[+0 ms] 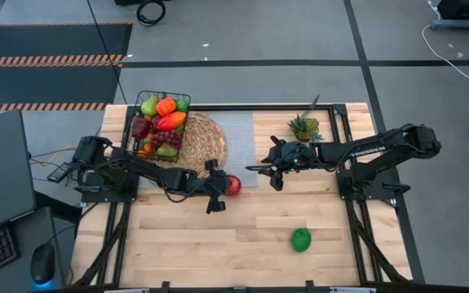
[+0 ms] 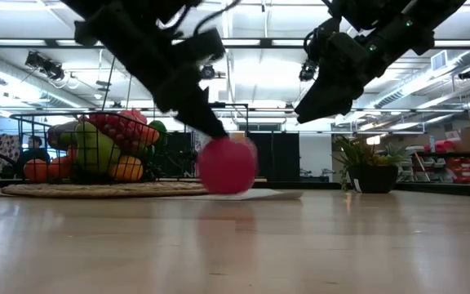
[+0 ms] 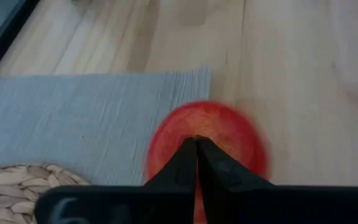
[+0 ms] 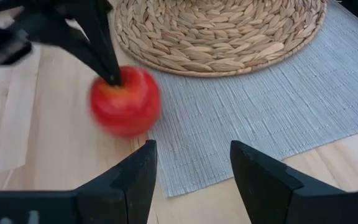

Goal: Build produce basket
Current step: Put the red apple into the wire basket

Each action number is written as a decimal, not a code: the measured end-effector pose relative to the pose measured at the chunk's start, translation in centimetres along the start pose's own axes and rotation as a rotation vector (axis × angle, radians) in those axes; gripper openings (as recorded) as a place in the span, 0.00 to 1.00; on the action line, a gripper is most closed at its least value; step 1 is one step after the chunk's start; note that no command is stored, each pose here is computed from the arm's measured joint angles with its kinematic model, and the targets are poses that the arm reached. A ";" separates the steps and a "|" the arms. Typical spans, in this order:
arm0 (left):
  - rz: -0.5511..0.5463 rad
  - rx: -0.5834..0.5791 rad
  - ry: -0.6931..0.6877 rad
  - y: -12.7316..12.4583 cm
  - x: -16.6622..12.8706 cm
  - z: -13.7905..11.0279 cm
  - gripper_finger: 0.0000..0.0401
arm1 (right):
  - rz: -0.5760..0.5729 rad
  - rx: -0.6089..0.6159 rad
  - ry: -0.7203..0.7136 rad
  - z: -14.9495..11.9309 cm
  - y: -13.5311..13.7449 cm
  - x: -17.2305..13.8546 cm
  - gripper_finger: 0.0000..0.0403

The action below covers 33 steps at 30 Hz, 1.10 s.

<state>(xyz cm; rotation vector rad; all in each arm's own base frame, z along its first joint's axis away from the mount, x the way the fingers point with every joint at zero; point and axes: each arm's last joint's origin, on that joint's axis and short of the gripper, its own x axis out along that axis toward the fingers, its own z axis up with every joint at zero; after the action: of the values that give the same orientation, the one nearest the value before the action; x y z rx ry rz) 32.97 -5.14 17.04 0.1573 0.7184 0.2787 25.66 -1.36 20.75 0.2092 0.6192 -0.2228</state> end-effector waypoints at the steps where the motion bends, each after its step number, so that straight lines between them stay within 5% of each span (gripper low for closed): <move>1: -0.003 -0.009 -0.012 0.1 -0.3 0.3 0.02 | -0.001 0.000 0.002 0.0 0.0 0.0 0.52; 9: 0.059 -0.071 -0.032 2.2 -4.5 1.6 0.01 | -0.006 0.000 0.023 -0.2 -0.1 0.0 0.52; 14: 0.225 -0.104 0.048 4.6 -7.8 0.9 0.01 | -0.002 -0.004 0.037 -0.4 0.0 0.0 0.52; 33: 0.470 -0.427 0.055 11.7 -17.7 -1.9 0.01 | 0.019 -0.016 0.036 -0.5 0.5 -0.1 0.52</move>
<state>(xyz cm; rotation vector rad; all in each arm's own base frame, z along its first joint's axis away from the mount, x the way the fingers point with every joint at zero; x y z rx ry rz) 16.70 0.74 29.49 -0.0926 0.6550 0.8796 25.50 -0.71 20.49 0.2039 0.6541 -0.1958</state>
